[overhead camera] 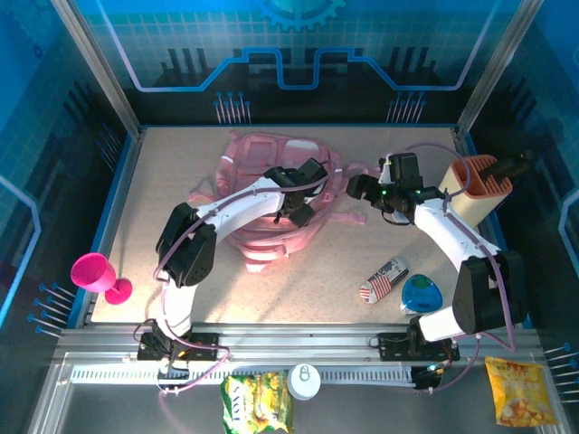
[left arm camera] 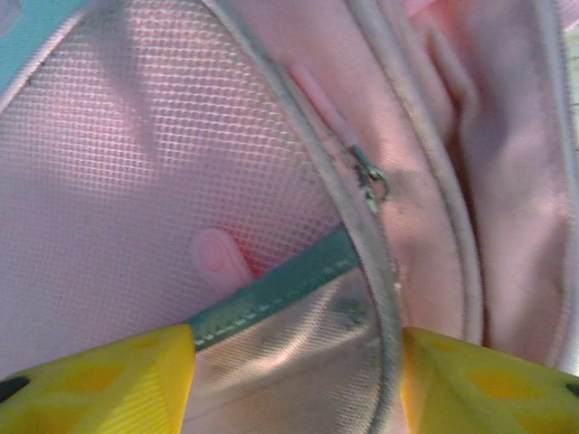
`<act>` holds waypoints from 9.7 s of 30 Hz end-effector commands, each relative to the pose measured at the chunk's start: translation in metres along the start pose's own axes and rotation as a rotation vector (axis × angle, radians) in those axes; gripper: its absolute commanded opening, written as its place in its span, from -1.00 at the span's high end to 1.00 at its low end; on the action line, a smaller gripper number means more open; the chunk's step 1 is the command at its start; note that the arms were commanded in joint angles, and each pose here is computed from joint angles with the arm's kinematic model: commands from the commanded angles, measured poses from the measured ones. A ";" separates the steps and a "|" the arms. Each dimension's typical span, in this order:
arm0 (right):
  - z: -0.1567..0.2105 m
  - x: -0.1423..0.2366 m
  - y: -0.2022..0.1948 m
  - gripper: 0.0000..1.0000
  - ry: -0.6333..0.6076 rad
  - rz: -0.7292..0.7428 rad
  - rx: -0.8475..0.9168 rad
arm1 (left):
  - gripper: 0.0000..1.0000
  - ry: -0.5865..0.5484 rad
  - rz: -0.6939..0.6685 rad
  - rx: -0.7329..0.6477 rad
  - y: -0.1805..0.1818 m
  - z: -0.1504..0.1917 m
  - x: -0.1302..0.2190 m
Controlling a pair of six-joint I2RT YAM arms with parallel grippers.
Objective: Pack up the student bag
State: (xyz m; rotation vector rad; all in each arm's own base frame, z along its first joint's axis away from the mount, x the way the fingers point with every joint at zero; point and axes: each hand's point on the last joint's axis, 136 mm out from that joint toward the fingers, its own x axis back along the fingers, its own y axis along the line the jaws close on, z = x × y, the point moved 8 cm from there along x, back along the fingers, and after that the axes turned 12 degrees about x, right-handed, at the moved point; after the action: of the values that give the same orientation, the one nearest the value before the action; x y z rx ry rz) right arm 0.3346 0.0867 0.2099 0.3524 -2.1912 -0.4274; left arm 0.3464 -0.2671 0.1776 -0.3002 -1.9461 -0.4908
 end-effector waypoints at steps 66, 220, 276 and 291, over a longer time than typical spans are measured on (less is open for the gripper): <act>-0.028 -0.095 0.077 -0.29 0.104 -0.775 0.208 | 1.00 -0.429 0.365 0.357 0.100 0.015 0.093; -0.012 -0.063 0.091 -0.02 0.079 -0.614 -0.272 | 1.00 -0.285 0.770 0.704 0.080 -0.042 0.047; -0.014 -0.079 0.110 0.77 0.089 -0.660 -0.244 | 0.32 -0.203 0.410 0.873 0.013 0.028 0.019; -0.016 -0.079 0.099 0.78 0.066 -0.630 -0.253 | 1.00 -0.195 0.379 0.874 0.021 0.036 0.027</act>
State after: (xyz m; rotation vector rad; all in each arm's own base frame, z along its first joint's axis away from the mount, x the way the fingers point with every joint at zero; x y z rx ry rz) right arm 0.3858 0.2050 0.1803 0.8049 -1.8241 -1.0129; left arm 0.3143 -0.2342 0.1765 -0.1350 -1.9977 0.6418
